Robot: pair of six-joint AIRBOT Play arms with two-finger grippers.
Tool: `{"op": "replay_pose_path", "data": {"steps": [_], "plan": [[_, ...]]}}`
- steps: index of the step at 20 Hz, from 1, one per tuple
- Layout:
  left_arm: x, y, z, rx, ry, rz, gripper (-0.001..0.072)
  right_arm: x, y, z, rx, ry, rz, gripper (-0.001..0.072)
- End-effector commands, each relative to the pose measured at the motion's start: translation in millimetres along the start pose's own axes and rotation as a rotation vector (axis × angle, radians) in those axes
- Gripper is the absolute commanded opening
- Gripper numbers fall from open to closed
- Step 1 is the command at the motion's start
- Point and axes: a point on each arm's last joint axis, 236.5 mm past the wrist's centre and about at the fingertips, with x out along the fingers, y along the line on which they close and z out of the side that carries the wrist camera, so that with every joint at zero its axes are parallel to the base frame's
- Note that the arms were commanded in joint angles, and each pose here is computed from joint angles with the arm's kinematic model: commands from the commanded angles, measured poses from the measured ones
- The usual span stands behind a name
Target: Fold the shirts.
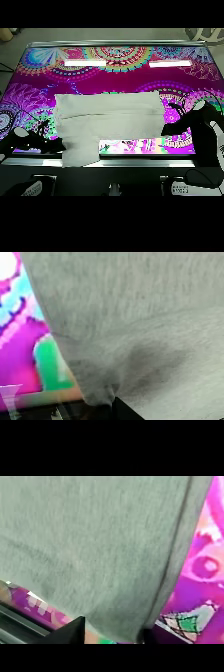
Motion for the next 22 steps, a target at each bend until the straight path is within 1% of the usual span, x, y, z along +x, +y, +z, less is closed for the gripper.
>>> {"op": "replay_pose_path", "data": {"steps": [1, 3, 5, 8, 10, 12, 14, 16, 19, 22], "plan": [[-2.5, -6.0, -1.9, 0.001, 0.001, -0.02, 0.0029, 2.3, -7.3, 8.0, 0.032, -0.033, -0.032, 0.0274], [-3.5, -6.5, -1.0, 0.002, -0.003, -0.02, 0.0029, 2.1, -6.4, 6.0, 0.026, -0.025, -0.029, 0.0025], [-10.2, -9.9, 7.6, 0.018, -0.028, -0.02, 0.0028, -1.7, -4.8, 7.2, -0.01, -0.03, -0.03, 0.0025], [-54.2, -34.3, 44.9, 0.105, -0.169, -0.023, 0.0027, -26.3, -2.6, 21.3, -0.113, -0.089, -0.066, 0.0021], [-91.5, -55.2, 68.4, 0.175, -0.265, -0.025, 0.0027, -58.2, -3.1, 44.2, -0.153, -0.173, -0.119, 0.002], [-116.9, -68.1, 89.7, 0.212, -0.341, -0.023, 0.0027, -91.0, -3.3, 73.6, -0.182, -0.269, -0.162, 0.002], [-126.3, -71.5, 110.0, 0.195, -0.388, -0.023, 0.0027, -112.6, -5.2, 106.4, -0.225, -0.34, -0.236, 0.002], [-126.2, -73.4, 132.6, 0.163, -0.419, -0.043, 0.0027, -116.2, -0.8, 144.6, -0.273, -0.387, -0.288, 0.002], [-133.6, -83.3, 179.0, 0.141, -0.493, -0.088, 0.0027, -112.0, 3.3, 193.8, -0.294, -0.437, -0.314, 0.002], [-143.6, -85.9, 223.5, 0.138, -0.544, -0.088, 0.0027, -112.7, -0.5, 229.9, -0.267, -0.493, -0.325, 0.002]]}}
